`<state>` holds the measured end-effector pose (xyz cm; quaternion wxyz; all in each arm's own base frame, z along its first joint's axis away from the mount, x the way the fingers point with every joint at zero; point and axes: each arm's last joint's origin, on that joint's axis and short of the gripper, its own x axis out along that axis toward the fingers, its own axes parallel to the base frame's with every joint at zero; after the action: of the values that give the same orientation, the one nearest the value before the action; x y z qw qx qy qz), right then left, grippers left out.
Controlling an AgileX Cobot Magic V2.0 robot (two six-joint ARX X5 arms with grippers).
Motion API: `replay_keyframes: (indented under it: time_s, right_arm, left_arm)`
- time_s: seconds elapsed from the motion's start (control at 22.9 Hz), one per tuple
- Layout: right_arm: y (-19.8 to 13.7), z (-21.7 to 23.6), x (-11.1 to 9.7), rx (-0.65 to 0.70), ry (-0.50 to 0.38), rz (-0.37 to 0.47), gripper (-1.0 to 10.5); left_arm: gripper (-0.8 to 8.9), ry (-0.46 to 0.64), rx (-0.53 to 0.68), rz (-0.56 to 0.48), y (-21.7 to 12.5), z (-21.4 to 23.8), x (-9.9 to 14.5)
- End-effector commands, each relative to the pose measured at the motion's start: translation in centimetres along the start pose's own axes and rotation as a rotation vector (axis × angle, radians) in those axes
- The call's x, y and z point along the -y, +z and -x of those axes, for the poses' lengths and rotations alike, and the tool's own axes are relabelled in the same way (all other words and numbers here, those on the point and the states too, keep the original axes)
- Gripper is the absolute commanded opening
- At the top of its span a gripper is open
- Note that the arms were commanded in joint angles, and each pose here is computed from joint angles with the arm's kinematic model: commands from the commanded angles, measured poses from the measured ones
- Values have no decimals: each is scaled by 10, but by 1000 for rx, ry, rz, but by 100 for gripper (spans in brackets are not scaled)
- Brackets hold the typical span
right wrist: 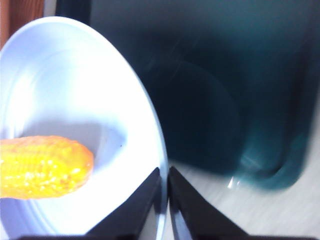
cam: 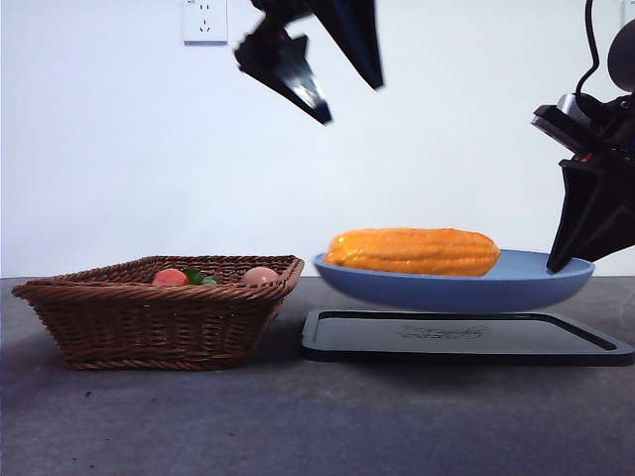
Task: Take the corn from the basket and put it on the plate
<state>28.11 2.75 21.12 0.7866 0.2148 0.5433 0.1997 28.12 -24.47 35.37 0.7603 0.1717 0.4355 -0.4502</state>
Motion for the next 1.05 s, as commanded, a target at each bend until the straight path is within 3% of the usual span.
replay_keyframes:
  time_s: [0.04,0.35,0.7,0.92,1.05]
  right_arm:
    - [20,-1,3,28,3,-9,3]
    - [64,-27,21,24,-50,-27,3]
    - [67,-52,37,-15,-65,-31,4]
    - [67,-52,37,-10,-82,-30,204]
    - [67,-41,34,-3,-84,-28,209]
  left_arm:
    - [367,25,58,-2,5,24,-3]
    - [366,72,122,36,-5,63,-11]
    - [365,78,145,38,-7,74,-7]
    - [365,81,146,41,-7,75,-9]
    - [365,83,146,44,-7,75,-10]
